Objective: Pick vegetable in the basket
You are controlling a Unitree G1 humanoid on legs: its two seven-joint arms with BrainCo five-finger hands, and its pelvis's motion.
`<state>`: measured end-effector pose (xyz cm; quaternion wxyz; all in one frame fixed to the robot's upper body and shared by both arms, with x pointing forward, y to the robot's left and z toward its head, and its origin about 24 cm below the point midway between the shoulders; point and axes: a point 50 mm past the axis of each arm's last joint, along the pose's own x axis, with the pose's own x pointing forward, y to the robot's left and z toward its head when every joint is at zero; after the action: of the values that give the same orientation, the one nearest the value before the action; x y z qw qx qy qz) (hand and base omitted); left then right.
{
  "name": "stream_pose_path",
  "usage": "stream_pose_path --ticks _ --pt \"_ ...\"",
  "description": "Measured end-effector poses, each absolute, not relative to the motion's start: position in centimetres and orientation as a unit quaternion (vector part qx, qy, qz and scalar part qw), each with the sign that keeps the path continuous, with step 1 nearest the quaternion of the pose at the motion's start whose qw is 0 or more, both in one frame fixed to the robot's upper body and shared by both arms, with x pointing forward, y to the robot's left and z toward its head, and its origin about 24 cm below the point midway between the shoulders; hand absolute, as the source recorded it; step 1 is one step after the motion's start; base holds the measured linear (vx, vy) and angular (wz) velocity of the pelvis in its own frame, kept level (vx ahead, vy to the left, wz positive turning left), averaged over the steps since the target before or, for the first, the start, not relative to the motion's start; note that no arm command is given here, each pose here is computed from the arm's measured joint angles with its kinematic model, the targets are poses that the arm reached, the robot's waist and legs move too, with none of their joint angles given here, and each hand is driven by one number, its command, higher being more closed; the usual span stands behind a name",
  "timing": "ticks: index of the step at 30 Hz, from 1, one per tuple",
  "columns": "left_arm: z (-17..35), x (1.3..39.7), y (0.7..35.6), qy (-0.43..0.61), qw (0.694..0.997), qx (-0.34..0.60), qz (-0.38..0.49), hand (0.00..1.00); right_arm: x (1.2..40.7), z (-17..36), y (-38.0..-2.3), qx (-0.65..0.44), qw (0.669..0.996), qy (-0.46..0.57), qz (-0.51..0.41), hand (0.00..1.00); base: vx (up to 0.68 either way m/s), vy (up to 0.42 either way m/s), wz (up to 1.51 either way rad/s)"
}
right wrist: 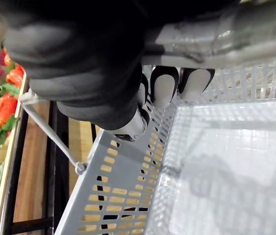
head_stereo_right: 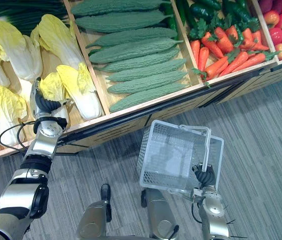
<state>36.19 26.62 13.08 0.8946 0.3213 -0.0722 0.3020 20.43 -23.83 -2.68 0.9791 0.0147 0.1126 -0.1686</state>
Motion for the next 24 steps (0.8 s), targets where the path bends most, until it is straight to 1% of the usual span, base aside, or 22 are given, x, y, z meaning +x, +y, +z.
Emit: stream_pose_path --ticks 8,10,13,15,17,21,22,23,24 --pt "12.9 36.1 26.7 -0.07 0.895 0.32 0.303 1.0 20.4 -2.6 -23.9 0.014 0.978 0.112 -0.178 1.0 0.01 0.015 -0.03" --pt "12.4 35.8 26.9 -0.067 0.896 0.317 0.304 1.0 20.4 -2.7 -24.0 0.013 0.977 0.113 -0.181 1.0 0.04 0.022 0.04" --pt "11.3 34.9 26.3 -0.071 0.899 0.312 0.299 1.0 20.2 -2.8 -24.2 0.013 0.976 0.114 -0.186 1.0 0.05 0.032 0.02" --pt "11.6 34.2 26.3 -0.087 0.898 0.307 0.304 1.0 20.1 -2.8 -24.1 0.014 0.976 0.116 -0.186 1.0 0.05 0.032 0.01" --pt "11.4 33.3 26.2 -0.096 0.897 0.303 0.308 1.0 20.0 -3.1 -24.1 0.014 0.975 0.121 -0.187 1.0 0.07 0.037 0.02" --pt "11.1 30.5 25.1 -0.133 0.899 0.268 0.32 1.0 19.2 -4.3 -24.6 0.014 0.967 0.148 -0.209 1.0 0.05 0.035 0.07" --pt "10.4 29.3 24.5 -0.131 0.902 0.255 0.322 1.0 18.8 -5.0 -24.7 0.016 0.963 0.162 -0.215 1.0 0.04 0.126 -0.12" --pt "9.8 26.8 23.9 -0.142 0.901 0.244 0.33 1.0 18.1 -5.7 -24.6 0.015 0.959 0.18 -0.22 1.0 0.03 0.131 -0.22" --pt "9.8 26.3 23.6 -0.152 0.901 0.241 0.326 1.0 18.0 -5.7 -24.8 0.016 0.957 0.182 -0.227 1.0 0.0 0.09 -0.26"
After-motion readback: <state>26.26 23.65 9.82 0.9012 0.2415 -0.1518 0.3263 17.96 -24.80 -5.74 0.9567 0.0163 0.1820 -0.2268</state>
